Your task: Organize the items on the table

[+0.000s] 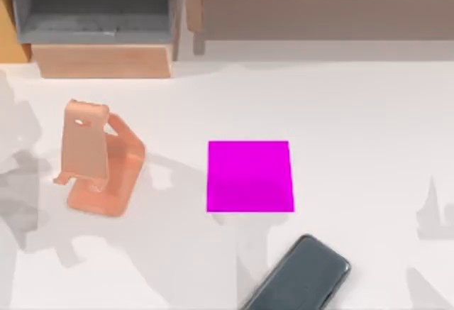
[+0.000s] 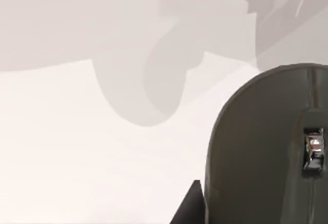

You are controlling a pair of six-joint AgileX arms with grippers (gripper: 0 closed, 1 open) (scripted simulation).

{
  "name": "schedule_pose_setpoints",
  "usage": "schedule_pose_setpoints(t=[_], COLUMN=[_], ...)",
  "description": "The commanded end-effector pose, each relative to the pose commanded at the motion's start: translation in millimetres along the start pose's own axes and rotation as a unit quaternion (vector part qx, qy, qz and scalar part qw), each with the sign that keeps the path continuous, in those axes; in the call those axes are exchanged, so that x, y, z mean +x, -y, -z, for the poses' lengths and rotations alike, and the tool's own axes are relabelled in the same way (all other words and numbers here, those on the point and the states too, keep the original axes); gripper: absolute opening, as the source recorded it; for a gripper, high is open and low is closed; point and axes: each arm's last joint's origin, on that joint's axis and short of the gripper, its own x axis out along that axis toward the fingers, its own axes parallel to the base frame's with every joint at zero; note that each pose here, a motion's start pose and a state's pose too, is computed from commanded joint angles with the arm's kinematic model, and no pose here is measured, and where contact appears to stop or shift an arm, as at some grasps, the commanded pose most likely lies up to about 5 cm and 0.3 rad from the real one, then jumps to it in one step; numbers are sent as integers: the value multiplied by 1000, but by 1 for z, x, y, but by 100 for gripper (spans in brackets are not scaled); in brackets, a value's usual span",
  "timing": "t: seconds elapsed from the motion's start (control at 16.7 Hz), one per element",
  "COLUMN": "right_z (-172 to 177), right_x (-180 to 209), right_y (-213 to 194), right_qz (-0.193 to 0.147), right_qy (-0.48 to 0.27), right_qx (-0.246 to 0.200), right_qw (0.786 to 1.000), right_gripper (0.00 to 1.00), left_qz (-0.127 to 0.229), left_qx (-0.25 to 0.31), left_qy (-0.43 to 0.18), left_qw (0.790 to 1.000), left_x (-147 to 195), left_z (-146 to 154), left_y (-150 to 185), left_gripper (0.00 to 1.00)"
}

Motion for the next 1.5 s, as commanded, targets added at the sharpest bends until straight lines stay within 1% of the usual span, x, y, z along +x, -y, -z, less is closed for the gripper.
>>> schedule_pose_setpoints(t=[0.12, 0.36, 0.48, 0.6, 0.72, 0.84, 0.96, 1.02, 1.08, 1.2, 1.38, 1.5], right_z=[0, 0, 0, 0, 0, 0, 0, 0, 0, 0, 0, 0], right_x=[0, 0, 0, 0, 0, 0, 0, 0, 0, 0, 0, 0], right_y=[0, 0, 0, 0, 0, 0, 0, 0, 0, 0, 0, 0], right_qz=[0, 0, 0, 0, 0, 0, 0, 0, 0, 0, 0, 0], right_qy=[0, 0, 0, 0, 0, 0, 0, 0, 0, 0, 0, 0], right_qx=[0, 0, 0, 0, 0, 0, 0, 0, 0, 0, 0, 0], right_qw=[1000, 1000, 1000, 1000, 1000, 1000, 1000, 1000, 1000, 1000, 1000, 1000], right_gripper=[100, 100, 100, 100, 100, 100, 100, 100, 100, 100, 100, 100], left_qz=[-6, -4, -20, -52, -89, -121, -140, -143, -142, -129, -92, -65], left_qx=[-1, -1, -7, -21, -46, -83, -129, -154, -180, -234, -315, -367], left_qy=[2, 1, -2, -6, -5, 4, 20, 29, 38, 54, 59, 47], left_qw=[1000, 1000, 1000, 998, 995, 989, 982, 977, 973, 962, 943, 927], left_x=[-11, -9, -16, -29, -44, -57, -63, -63, -61, -52, -25, -1], left_z=[0, 1, -7, -24, -51, -86, -125, -146, -168, -212, -272, -303], left_y=[1, 1, -1, -5, -7, -6, 1, 7, 14, 33, 72, 100], left_gripper=[0, 0, 0, 0, 0, 0, 0, 0, 0, 0, 0, 0])
